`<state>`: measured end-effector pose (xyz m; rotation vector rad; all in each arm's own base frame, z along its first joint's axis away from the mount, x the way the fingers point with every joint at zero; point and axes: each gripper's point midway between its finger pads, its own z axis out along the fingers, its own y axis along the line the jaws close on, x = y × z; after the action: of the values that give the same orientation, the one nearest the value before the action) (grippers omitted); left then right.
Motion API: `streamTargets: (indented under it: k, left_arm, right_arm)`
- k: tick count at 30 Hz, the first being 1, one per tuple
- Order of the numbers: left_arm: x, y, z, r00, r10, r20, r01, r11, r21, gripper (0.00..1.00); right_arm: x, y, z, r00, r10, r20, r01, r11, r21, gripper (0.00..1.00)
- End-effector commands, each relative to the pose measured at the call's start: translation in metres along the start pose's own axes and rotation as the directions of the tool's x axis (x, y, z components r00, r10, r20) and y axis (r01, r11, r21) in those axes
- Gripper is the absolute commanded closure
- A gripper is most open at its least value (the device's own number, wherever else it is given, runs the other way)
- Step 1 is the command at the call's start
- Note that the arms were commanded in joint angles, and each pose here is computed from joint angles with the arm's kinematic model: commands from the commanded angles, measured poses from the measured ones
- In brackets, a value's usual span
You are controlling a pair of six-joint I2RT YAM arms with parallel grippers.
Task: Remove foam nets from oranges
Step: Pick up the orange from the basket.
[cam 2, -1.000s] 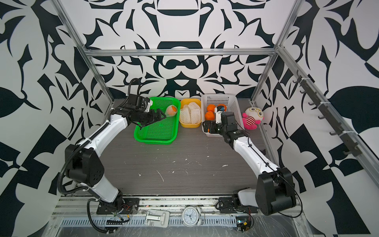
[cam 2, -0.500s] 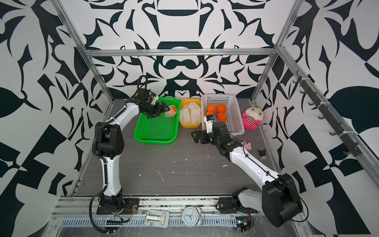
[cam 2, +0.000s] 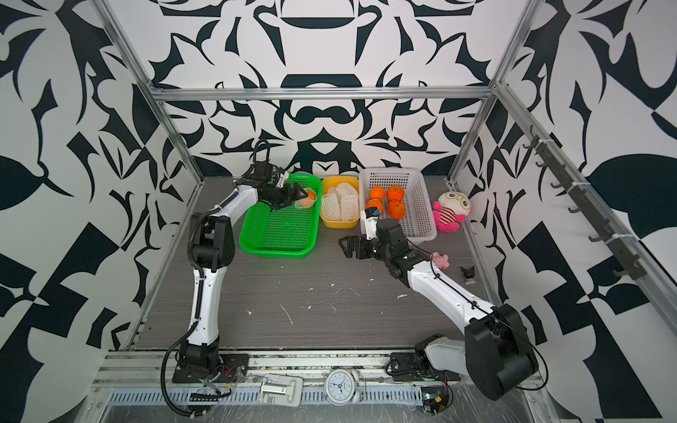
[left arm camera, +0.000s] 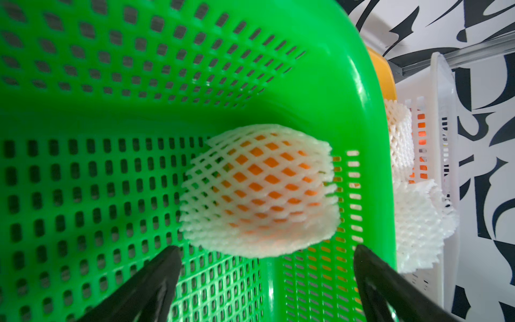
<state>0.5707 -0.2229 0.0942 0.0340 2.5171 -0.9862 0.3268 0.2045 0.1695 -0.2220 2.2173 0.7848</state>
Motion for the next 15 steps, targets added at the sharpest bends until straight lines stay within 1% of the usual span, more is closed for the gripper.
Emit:
streamTargets:
  k: [1, 6, 12, 15]
  left_arm:
    - [-0.016, -0.002, 0.004, 0.999, 0.018, 0.038, -0.019, 0.999, 0.031, 0.00]
    - [-0.018, 0.001, 0.017, 0.999, -0.007, 0.035, 0.005, 0.999, 0.054, 0.00]
    - [-0.015, 0.007, 0.029, 0.999, -0.029, 0.021, 0.028, 0.998, 0.051, 0.00]
    - [-0.012, 0.008, 0.034, 0.999, -0.034, 0.010, 0.033, 0.998, 0.051, 0.03]
  right_arm:
    - [-0.014, 0.010, 0.000, 0.999, -0.010, 0.032, 0.011, 0.999, -0.035, 0.00]
    - [-0.013, 0.008, 0.002, 1.000, -0.009, 0.024, 0.009, 1.000, -0.027, 0.01]
    - [-0.009, 0.005, 0.004, 1.000, -0.005, 0.013, 0.006, 1.000, -0.018, 0.00]
    - [-0.006, 0.004, 0.005, 1.000, -0.002, 0.006, 0.002, 1.000, -0.014, 0.01]
